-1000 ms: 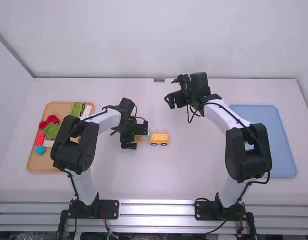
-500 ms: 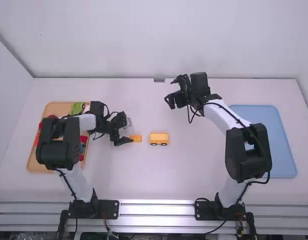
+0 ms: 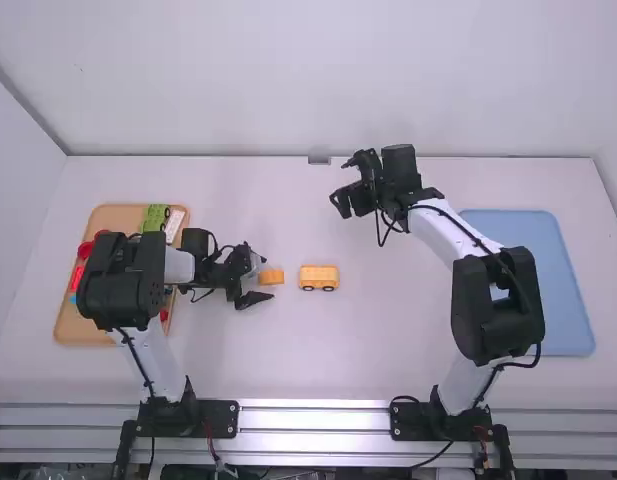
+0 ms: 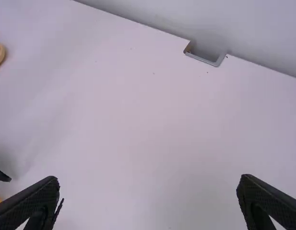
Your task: Assemble lego blocks to make yellow taxi
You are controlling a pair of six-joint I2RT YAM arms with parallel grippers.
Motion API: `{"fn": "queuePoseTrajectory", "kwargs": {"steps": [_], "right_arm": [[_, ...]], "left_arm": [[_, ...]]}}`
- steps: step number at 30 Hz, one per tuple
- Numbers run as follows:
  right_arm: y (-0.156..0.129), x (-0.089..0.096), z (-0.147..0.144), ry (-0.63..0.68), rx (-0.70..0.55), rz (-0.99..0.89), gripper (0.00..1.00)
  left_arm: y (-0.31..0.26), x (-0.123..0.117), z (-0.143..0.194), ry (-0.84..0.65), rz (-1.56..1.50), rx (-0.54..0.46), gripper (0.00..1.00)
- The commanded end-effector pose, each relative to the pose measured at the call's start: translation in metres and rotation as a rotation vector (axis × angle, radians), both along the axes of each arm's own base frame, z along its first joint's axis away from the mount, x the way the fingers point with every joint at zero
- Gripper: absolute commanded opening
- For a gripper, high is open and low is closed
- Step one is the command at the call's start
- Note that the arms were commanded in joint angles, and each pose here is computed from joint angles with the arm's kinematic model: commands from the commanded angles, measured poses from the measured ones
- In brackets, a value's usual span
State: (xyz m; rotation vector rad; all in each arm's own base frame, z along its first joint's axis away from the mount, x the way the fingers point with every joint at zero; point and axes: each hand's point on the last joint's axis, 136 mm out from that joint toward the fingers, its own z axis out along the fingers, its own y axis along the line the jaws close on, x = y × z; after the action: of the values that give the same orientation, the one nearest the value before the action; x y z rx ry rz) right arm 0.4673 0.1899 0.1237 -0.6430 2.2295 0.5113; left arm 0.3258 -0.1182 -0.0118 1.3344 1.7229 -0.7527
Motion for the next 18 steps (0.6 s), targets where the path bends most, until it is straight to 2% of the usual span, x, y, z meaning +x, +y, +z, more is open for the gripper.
{"fn": "queuePoseTrajectory", "kwargs": {"steps": [1,2,5,7,8,11,13,14,15,16,18], "right_arm": [[0.0,0.004,0.019,-0.041,0.008,-0.002,0.99],[0.0,0.004,0.019,-0.041,0.008,-0.003,0.99],[0.0,0.004,0.018,-0.038,0.007,-0.001,0.99],[0.0,0.004,0.018,-0.037,0.007,-0.002,0.99],[0.0,0.003,0.018,-0.037,0.007,-0.001,0.99],[0.0,0.004,0.018,-0.036,0.007,-0.002,0.99],[0.0,0.004,0.018,-0.037,0.007,-0.003,0.99],[0.0,0.004,0.018,-0.037,0.007,-0.003,0.99],[0.0,0.004,0.018,-0.037,0.007,-0.002,0.99],[0.0,0.004,0.018,-0.037,0.007,-0.003,0.99],[0.0,0.004,0.018,-0.037,0.007,-0.003,0.99]], "left_arm": [[-0.006,0.001,0.003,0.013,-0.021,-0.057,0.99],[-0.006,0.002,0.001,0.016,-0.021,-0.055,0.99],[-0.006,0.006,-0.001,0.015,-0.022,-0.057,0.86],[-0.006,0.008,-0.004,0.016,-0.022,-0.057,0.65],[-0.006,0.007,-0.006,0.024,-0.021,-0.055,0.61],[-0.006,0.006,-0.008,0.028,-0.022,-0.054,0.56],[-0.005,0.005,-0.01,0.016,-0.03,-0.041,0.47],[-0.004,0.004,-0.012,0.007,-0.034,-0.029,0.4],[-0.004,0.003,-0.014,0.003,-0.037,-0.016,0.28],[-0.001,0.003,-0.018,0.005,-0.031,0.008,0.21],[0.0,0.003,-0.021,0.009,-0.027,0.026,0.2]]}}
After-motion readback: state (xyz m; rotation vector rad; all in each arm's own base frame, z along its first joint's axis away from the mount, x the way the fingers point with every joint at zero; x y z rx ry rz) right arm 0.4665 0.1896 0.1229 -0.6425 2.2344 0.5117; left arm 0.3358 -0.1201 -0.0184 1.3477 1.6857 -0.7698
